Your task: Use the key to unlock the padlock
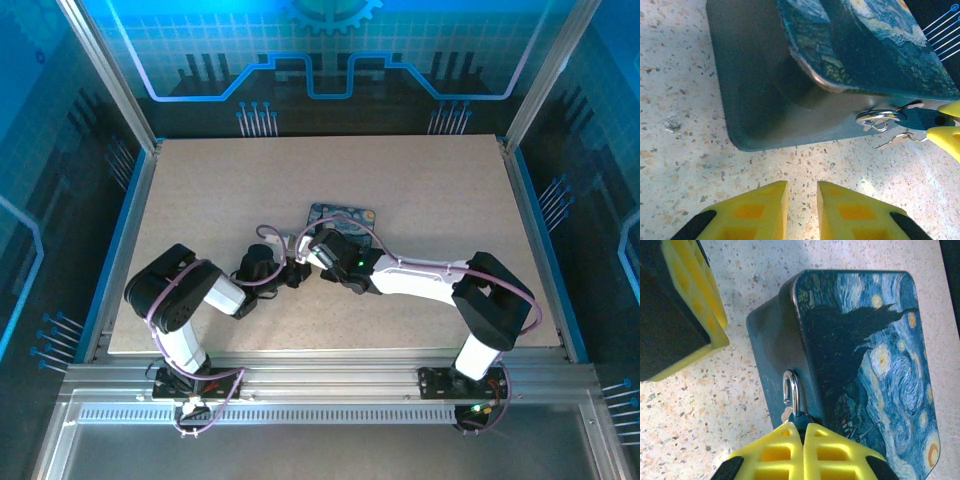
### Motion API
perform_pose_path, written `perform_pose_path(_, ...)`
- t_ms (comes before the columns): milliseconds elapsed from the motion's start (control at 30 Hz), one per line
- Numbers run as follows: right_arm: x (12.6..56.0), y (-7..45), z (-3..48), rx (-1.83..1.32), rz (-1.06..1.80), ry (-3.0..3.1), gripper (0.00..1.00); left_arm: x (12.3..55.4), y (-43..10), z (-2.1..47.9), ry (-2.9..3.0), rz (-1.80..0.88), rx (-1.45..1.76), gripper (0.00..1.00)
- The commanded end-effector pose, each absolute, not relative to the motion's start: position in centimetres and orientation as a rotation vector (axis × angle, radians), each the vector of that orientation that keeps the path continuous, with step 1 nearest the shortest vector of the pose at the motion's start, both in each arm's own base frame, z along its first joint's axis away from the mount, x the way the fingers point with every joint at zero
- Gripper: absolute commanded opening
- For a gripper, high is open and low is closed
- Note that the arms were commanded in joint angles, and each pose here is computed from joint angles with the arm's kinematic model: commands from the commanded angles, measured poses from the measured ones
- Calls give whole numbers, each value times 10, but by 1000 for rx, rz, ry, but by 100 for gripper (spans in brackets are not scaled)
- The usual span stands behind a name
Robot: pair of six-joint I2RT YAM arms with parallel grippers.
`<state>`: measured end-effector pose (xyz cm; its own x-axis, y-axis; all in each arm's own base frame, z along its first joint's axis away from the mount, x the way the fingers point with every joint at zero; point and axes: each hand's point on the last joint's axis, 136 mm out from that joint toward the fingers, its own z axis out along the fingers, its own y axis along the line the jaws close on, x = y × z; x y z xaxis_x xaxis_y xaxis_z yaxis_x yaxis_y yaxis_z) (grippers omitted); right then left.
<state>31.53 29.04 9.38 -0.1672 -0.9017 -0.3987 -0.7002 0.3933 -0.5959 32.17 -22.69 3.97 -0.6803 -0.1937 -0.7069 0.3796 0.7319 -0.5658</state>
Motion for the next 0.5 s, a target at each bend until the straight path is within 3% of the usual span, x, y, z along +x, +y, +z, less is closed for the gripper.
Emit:
perform_pose_path(0, 317, 303, 104, -1342, -324, 1884, 0, 323, -227, 45, 2110, -950, 127, 23)
perform_pose_path(133, 314, 306, 117, -1296, -258, 1891, 0, 320, -221, 48, 2105, -936, 123, 23)
perform_pose_path(467, 295, 302, 167, -970, 32, 2050, 0, 302, -188, 80, 2156, -740, 128, 36)
